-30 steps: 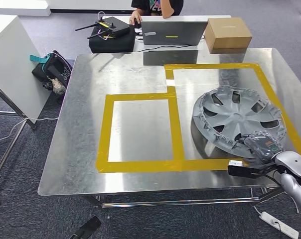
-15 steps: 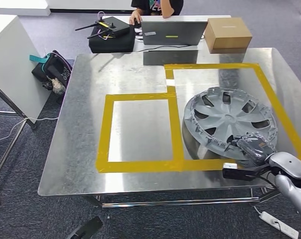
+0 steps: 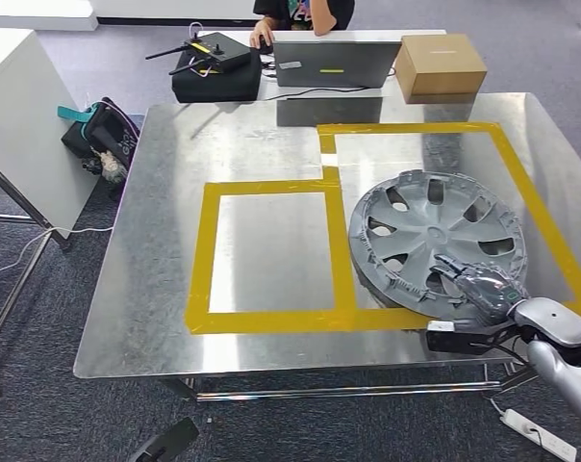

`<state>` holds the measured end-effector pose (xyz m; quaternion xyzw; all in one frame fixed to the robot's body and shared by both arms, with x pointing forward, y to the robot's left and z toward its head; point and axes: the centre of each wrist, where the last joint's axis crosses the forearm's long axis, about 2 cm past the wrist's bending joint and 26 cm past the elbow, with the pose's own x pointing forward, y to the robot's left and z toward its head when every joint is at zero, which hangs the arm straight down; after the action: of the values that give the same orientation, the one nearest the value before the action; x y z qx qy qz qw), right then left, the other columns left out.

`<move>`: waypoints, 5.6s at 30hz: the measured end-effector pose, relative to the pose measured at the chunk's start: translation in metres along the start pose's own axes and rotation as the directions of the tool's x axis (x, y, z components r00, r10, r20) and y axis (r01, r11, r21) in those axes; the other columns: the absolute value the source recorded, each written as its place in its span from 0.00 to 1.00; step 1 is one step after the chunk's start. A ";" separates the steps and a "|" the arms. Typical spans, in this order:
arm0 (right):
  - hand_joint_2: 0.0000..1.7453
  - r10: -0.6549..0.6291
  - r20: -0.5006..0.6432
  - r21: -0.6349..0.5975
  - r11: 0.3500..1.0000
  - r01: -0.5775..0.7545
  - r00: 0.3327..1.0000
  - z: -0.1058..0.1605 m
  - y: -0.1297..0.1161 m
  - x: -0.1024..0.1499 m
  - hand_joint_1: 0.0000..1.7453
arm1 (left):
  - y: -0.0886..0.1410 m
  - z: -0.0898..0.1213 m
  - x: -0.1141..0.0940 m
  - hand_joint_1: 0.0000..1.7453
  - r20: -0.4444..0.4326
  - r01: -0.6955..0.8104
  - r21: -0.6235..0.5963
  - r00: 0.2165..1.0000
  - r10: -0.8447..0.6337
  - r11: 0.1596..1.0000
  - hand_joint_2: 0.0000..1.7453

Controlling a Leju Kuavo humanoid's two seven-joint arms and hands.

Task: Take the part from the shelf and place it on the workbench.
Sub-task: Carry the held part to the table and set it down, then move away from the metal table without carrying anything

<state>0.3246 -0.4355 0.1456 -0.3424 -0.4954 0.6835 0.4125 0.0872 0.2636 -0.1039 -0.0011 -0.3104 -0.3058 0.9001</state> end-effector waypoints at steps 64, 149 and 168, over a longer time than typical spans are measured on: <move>0.00 -0.425 0.527 -0.757 0.159 0.634 0.736 0.096 -0.005 0.151 0.00 | -0.015 0.005 -0.005 0.00 -0.046 -0.284 0.137 0.955 0.293 0.949 0.00; 0.00 -0.430 0.531 -0.757 0.145 0.637 0.730 0.091 -0.008 0.151 0.00 | -0.013 0.005 -0.008 0.00 -0.047 -0.255 0.118 0.964 0.262 0.960 0.00; 0.00 -0.437 0.533 -0.753 0.145 0.641 0.725 0.091 -0.006 0.152 0.00 | -0.015 0.007 -0.010 0.00 -0.053 -0.256 0.118 0.963 0.263 0.960 0.00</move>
<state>0.1820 -0.3328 0.1677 -0.2407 -0.9070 0.1264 0.3217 0.0688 0.2583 -0.1068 0.0181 -0.2930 -0.1674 0.9412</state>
